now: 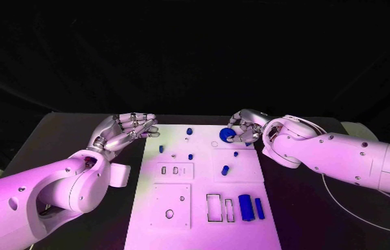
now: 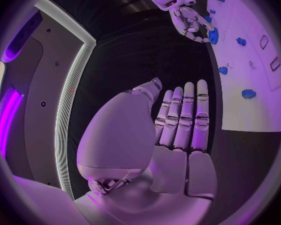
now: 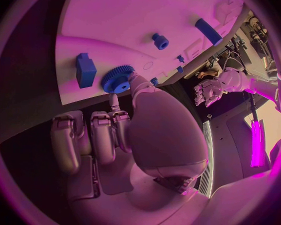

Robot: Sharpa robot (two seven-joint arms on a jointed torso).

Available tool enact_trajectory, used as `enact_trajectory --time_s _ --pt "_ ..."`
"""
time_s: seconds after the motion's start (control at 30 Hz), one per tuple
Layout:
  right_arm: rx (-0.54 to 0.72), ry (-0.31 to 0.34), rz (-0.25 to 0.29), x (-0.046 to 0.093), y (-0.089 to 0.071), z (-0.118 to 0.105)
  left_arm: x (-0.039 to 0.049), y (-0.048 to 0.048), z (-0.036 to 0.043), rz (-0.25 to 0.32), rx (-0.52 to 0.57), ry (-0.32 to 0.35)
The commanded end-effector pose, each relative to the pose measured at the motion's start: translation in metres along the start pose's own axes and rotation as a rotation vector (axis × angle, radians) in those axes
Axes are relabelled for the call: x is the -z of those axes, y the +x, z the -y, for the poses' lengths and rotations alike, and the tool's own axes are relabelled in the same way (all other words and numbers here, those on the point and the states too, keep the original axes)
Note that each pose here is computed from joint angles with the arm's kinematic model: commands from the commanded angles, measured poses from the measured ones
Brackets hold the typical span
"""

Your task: Assemble the parts on the task board

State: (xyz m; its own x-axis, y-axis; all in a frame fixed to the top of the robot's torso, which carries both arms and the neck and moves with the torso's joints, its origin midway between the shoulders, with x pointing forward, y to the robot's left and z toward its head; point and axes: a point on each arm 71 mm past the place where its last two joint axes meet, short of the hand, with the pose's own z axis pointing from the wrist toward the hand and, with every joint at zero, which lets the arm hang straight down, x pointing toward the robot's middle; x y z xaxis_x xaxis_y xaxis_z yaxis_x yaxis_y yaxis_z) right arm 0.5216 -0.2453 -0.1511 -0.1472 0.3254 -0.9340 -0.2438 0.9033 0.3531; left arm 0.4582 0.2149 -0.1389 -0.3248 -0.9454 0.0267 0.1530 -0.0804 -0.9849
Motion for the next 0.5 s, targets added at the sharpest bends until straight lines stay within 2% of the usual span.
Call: enact_trajectory --time_s 0.03,0.5 --pt "0.022 0.002 -0.018 -0.0002 0.0021 0.0001 -0.0004 0.0018 0.0011 -0.017 0.011 0.005" --pt "0.068 -0.001 -0.024 0.0002 0.0052 0.0008 0.0 0.0012 0.001 -0.017 0.01 0.003"
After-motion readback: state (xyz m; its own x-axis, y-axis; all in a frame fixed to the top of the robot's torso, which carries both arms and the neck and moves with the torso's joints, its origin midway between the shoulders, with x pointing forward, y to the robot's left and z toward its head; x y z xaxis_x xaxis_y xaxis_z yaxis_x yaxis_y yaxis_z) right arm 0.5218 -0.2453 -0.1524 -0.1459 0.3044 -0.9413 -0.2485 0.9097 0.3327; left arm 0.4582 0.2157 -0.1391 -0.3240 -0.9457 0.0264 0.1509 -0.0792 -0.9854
